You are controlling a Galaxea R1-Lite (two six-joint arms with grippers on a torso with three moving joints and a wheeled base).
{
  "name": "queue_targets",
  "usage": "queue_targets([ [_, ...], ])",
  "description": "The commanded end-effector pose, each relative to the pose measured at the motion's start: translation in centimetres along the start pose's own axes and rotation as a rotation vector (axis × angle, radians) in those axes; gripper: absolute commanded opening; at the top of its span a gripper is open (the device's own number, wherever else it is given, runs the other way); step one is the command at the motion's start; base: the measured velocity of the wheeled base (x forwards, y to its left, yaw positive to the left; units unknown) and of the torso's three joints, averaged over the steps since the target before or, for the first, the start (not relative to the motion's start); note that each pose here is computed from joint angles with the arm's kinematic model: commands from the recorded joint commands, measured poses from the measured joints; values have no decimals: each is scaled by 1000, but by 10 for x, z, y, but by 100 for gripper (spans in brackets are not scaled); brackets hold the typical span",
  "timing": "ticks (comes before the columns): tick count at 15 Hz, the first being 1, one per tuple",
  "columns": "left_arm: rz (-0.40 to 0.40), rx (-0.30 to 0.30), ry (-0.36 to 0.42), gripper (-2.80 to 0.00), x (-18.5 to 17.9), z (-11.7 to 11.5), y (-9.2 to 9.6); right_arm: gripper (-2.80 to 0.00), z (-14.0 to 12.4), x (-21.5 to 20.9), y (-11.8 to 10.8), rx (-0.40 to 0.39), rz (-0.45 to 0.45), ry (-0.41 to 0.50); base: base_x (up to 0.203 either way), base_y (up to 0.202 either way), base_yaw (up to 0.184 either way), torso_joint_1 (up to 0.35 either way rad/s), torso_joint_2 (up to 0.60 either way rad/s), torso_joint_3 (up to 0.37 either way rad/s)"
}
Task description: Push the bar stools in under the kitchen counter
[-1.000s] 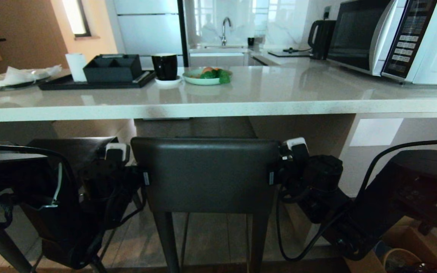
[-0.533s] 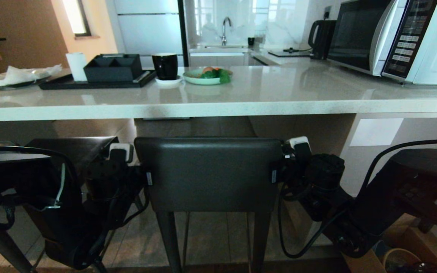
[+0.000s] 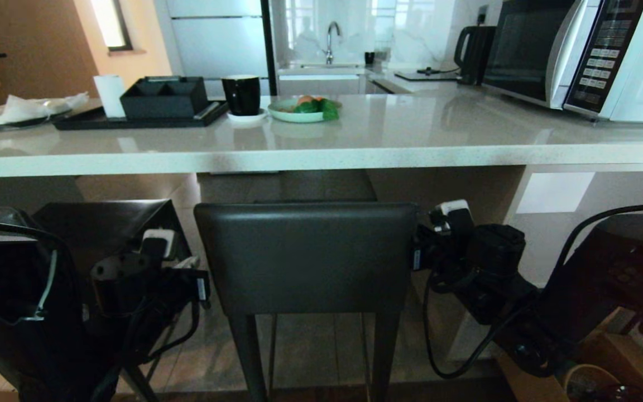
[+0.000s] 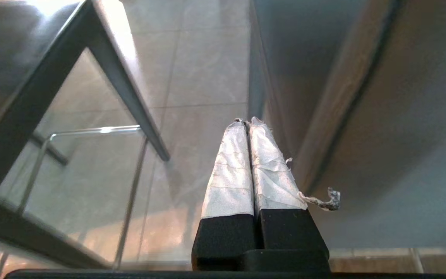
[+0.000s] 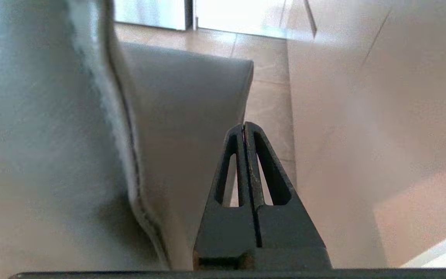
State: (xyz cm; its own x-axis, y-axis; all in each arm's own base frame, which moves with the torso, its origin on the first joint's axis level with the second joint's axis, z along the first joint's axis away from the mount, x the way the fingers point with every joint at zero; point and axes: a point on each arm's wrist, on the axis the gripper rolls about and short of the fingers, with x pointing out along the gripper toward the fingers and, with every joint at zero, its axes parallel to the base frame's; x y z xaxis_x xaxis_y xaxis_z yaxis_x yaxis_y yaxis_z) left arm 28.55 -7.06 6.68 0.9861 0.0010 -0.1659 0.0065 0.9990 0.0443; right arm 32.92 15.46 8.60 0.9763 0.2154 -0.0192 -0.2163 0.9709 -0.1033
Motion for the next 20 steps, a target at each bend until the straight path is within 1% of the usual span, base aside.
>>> queue_targets([
  [1, 39, -16, -33, -280, -4, 7, 9, -280, 10, -5, -9, 9, -28, -31, 0, 0, 0, 0, 0, 0],
  [4, 80, -43, -62, -280, -11, 17, 28, -280, 13, -15, -34, 12, -91, -30, 0, 0, 0, 0, 0, 0],
  [5, 70, -45, -52, -280, -21, 17, 34, -280, 12, -24, -42, 16, -105, -11, 0, 0, 0, 0, 0, 0],
  [7, 46, -48, -11, -280, -49, 13, 40, -280, 11, -48, -48, 52, -108, 28, 0, 0, 0, 0, 0, 0],
  [9, 42, -62, -47, -280, -76, 22, 45, -280, 8, -79, -52, 66, -108, 82, 0, 0, 0, 0, 0, 0],
  [10, 55, -67, -71, -280, -91, 26, 49, -280, 6, -97, -54, 64, -109, 113, 0, 0, 0, 0, 0, 0],
  [11, 76, -78, -121, -280, -106, 34, 54, -280, 9, -118, -57, 65, -115, 121, 0, 0, 0, 0, 0, 0],
  [13, 126, -92, -224, -280, -136, 51, 66, -280, 21, -153, -66, 79, -153, 83, 0, 0, 0, 0, 0, 0],
  [15, 150, -93, -287, -280, -169, 62, 72, -280, 35, -181, -79, 85, -214, 15, 0, 0, 0, 0, 0, 0],
  [17, 166, -88, -336, -280, -203, 70, 76, -280, 50, -207, -90, 60, -281, -56, 0, 0, 0, 0, 0, 0],
  [18, 170, -86, -351, -280, -220, 73, 77, -280, 57, -220, -93, 41, -300, -88, 0, 0, 0, 0, 0, 0],
  [19, 171, -83, -347, -280, -238, 75, 77, -280, 66, -233, -95, 21, -315, -120, 0, 0, 0, 0, 0, 0],
  [20, 174, -78, -313, -280, -256, 75, 78, -280, 74, -247, -97, 6, -326, -144, 0, 0, 0, 0, 0, 0],
])
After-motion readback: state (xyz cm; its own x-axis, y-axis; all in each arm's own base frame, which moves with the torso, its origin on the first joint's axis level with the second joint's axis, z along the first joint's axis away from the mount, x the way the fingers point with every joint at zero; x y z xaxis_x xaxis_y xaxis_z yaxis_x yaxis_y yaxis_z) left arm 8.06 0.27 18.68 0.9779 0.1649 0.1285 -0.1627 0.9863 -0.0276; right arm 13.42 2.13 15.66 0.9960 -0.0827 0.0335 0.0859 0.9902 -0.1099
